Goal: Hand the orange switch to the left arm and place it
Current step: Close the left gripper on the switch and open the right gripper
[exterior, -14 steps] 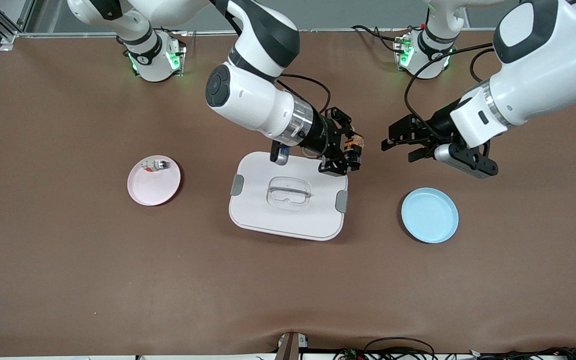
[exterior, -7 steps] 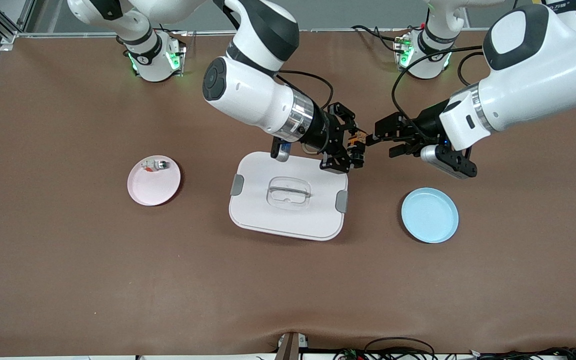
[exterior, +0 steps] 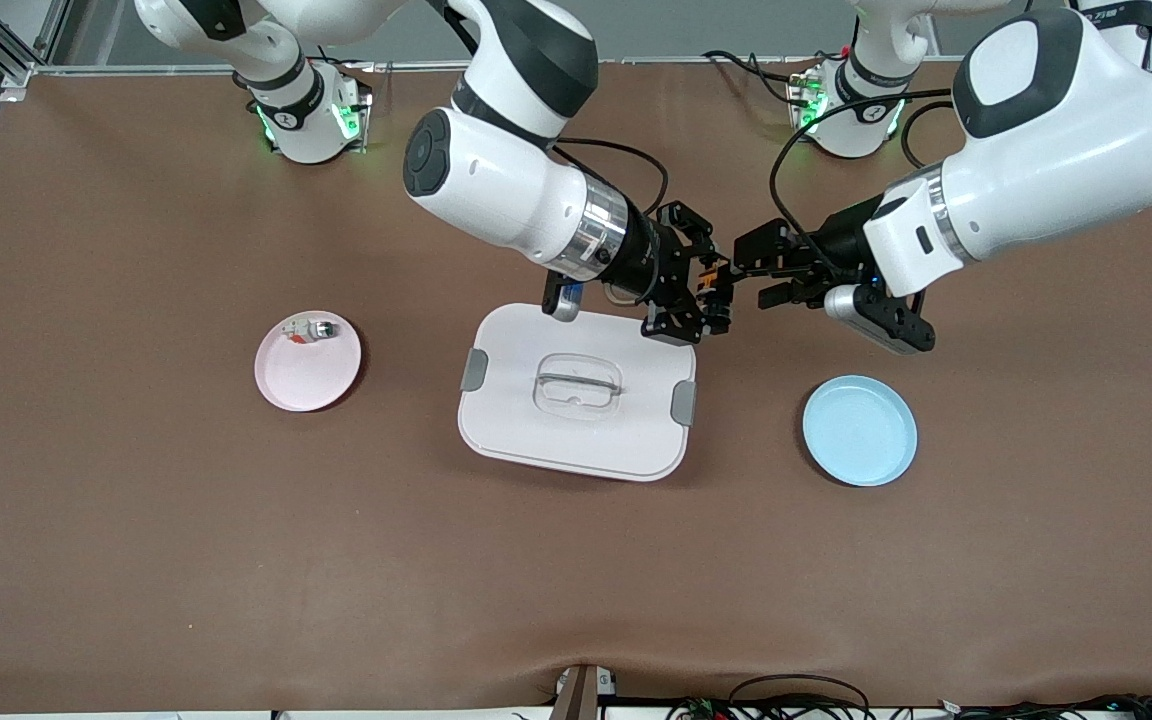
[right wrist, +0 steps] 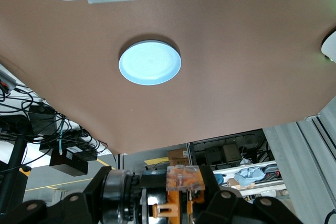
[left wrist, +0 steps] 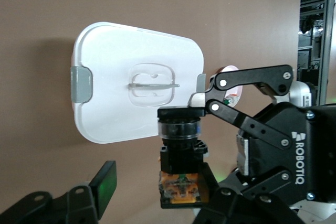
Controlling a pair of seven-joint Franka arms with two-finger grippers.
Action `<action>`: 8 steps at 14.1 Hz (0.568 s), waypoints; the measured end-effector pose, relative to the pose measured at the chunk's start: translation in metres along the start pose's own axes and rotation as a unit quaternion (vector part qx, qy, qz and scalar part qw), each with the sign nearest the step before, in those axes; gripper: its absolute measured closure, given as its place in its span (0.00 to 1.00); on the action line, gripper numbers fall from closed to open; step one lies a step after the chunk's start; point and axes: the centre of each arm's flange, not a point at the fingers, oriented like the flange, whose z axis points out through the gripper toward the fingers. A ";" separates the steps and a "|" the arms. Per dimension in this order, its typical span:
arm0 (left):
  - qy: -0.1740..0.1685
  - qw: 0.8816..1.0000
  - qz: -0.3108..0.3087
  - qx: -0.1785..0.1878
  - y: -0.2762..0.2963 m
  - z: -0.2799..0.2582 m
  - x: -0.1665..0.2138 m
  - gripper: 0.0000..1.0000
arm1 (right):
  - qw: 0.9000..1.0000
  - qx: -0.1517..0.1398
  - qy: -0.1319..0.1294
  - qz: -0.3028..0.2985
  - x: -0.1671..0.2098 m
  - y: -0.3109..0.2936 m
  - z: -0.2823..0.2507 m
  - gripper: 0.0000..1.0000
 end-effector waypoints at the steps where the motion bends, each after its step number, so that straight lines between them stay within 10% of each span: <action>1: 0.000 1.000 -0.003 -0.006 0.002 0.001 0.000 0.29 | 1.000 0.001 -0.001 0.000 0.000 0.000 0.000 0.28; 8: -0.006 1.000 -0.016 -0.015 0.013 0.011 -0.003 0.37 | 1.000 0.016 -0.019 -0.003 -0.009 0.004 -0.003 0.28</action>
